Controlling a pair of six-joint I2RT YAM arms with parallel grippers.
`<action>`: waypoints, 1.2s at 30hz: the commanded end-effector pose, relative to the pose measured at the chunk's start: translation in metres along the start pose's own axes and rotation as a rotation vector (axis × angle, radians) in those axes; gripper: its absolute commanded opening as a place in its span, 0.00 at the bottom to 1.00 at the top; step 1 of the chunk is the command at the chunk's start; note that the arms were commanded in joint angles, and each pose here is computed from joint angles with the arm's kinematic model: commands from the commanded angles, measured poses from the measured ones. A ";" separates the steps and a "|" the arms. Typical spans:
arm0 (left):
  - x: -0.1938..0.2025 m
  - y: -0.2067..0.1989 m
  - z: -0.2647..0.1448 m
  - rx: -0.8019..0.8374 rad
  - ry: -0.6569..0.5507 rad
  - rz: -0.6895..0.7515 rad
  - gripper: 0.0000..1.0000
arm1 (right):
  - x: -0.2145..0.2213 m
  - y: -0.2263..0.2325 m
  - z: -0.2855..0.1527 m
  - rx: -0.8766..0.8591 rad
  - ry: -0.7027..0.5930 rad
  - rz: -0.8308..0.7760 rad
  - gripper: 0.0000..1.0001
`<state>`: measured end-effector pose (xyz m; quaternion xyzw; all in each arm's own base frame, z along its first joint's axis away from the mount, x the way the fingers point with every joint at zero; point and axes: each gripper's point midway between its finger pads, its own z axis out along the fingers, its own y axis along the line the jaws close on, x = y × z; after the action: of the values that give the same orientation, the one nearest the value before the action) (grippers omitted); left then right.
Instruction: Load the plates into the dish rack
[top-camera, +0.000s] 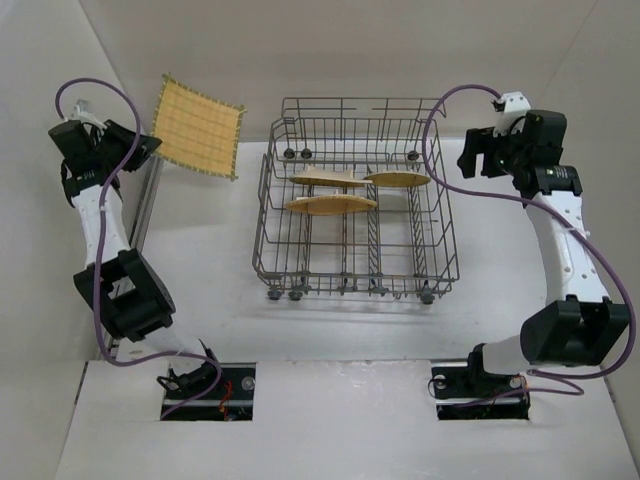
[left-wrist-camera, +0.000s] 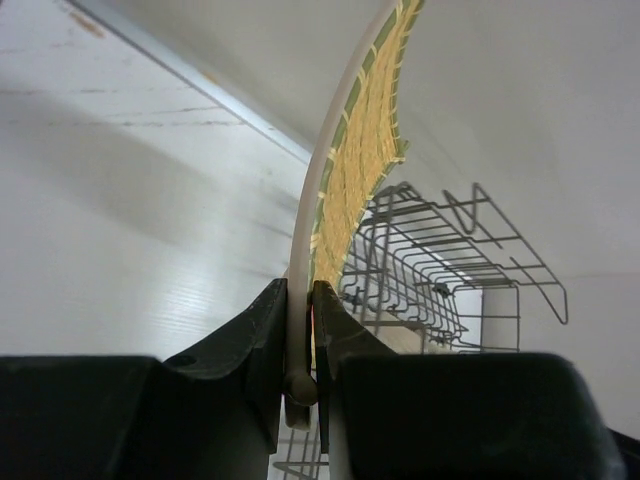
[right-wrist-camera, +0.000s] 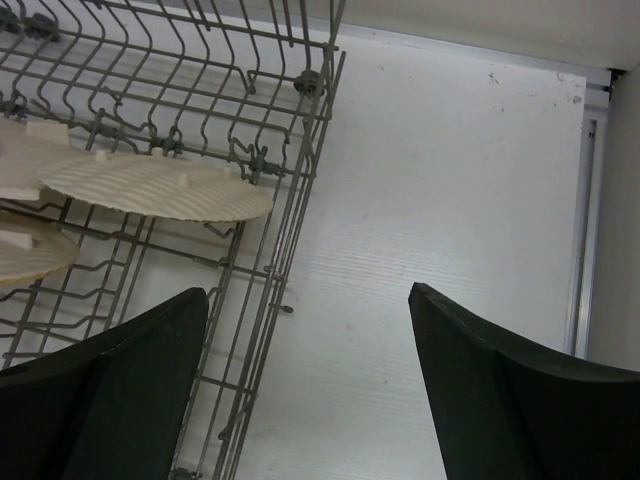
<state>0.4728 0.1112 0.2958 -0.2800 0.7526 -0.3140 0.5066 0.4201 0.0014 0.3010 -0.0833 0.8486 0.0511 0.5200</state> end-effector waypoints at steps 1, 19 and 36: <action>-0.027 -0.082 -0.036 0.163 -0.083 0.125 0.00 | -0.036 0.018 -0.016 -0.044 -0.128 -0.056 0.88; 0.056 -0.197 -0.052 0.413 0.158 0.188 0.00 | -0.056 0.069 -0.039 -0.206 -0.206 -0.141 0.89; 0.101 -0.244 -0.077 0.513 0.232 0.381 0.00 | -0.056 0.077 -0.049 -0.219 -0.226 -0.181 0.89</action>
<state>0.4240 -0.0934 0.3651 -0.0529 0.7912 -0.4267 0.4350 0.3891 0.0638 0.3508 -0.1904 0.7912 0.1032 0.5719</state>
